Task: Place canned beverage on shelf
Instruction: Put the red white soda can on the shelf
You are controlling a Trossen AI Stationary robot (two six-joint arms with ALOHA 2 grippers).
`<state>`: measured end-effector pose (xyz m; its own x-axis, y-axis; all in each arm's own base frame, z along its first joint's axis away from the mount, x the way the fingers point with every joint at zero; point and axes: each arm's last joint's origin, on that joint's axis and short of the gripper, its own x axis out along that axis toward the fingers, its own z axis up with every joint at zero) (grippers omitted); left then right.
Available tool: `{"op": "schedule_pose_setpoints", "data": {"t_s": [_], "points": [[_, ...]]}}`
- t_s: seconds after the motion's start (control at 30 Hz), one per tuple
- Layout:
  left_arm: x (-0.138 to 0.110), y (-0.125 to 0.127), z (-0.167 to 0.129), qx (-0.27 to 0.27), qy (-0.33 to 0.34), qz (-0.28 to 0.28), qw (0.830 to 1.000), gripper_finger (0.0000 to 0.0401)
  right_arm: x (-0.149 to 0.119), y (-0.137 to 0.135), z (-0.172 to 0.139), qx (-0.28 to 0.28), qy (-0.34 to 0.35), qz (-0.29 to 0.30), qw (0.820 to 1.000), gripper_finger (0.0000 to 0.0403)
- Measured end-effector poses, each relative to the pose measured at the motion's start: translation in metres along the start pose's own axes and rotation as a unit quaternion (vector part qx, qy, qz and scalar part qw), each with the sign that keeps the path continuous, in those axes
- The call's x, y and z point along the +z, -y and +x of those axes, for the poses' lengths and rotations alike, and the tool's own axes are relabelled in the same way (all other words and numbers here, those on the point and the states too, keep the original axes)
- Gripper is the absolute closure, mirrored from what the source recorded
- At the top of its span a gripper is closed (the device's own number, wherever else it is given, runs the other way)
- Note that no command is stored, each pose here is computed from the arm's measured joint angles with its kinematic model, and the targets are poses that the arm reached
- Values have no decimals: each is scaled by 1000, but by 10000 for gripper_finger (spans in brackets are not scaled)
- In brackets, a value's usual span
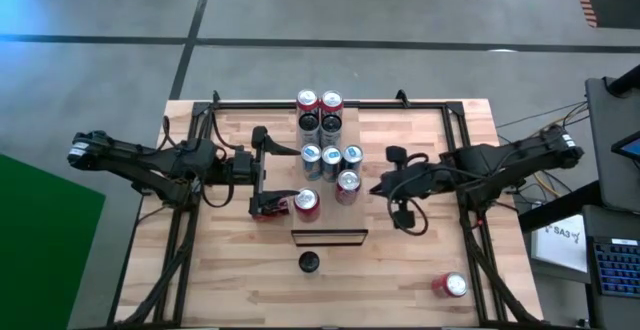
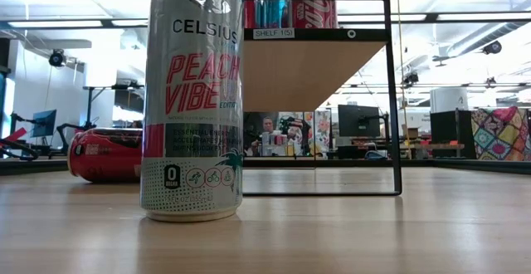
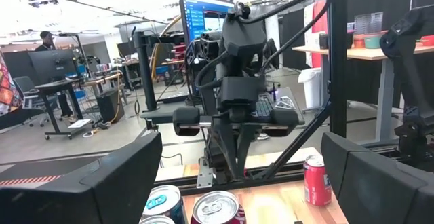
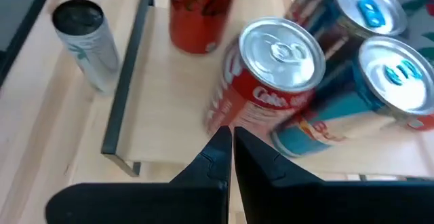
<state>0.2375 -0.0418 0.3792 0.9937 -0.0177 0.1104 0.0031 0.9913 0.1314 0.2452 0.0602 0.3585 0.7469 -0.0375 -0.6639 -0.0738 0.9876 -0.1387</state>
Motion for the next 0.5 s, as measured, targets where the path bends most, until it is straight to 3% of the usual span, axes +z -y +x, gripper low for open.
{"op": "schedule_pose_setpoints", "data": {"t_s": [0.5], "points": [[0,0,0,1,0,0,1000,30,-27,-2,36,-62,13,-19,998,394]]}}
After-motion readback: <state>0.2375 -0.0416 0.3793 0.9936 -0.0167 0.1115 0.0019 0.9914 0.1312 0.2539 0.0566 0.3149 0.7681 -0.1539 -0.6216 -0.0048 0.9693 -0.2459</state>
